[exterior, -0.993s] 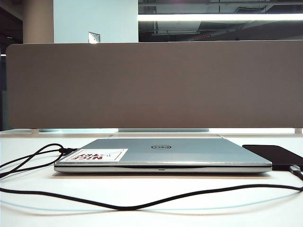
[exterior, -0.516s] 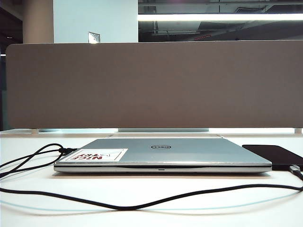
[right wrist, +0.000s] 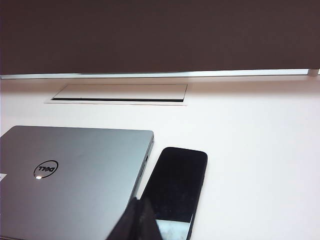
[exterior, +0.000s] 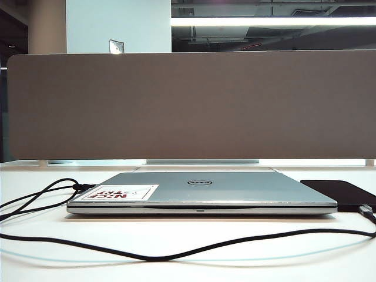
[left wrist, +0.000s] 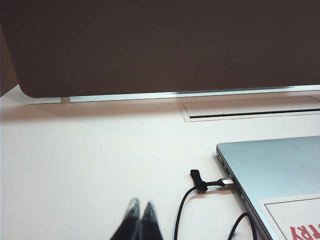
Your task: Pick up the charging cable and the phone, plug the charging cable into the charging port on the phone, and finally place them back on the table.
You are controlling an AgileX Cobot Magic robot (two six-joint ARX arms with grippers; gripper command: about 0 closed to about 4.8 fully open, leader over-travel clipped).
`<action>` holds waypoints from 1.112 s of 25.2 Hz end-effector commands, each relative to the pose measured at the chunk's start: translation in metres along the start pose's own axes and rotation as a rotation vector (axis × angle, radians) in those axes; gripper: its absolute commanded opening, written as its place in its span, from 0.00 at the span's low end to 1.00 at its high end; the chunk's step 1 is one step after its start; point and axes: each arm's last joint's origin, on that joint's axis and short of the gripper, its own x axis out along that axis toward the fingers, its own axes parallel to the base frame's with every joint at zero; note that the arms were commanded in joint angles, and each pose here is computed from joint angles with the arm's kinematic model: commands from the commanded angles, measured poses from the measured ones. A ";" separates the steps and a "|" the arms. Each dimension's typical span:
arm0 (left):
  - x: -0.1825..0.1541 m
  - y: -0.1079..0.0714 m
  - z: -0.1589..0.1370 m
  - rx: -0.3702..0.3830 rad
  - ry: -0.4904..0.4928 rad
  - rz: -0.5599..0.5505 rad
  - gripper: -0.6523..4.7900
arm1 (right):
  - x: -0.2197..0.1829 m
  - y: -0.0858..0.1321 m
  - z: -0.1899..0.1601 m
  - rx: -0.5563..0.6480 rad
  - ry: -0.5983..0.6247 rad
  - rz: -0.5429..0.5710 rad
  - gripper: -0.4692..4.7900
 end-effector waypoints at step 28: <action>0.000 0.000 0.003 0.003 -0.023 -0.002 0.11 | 0.032 -0.021 -0.051 -0.010 -0.214 -0.178 0.08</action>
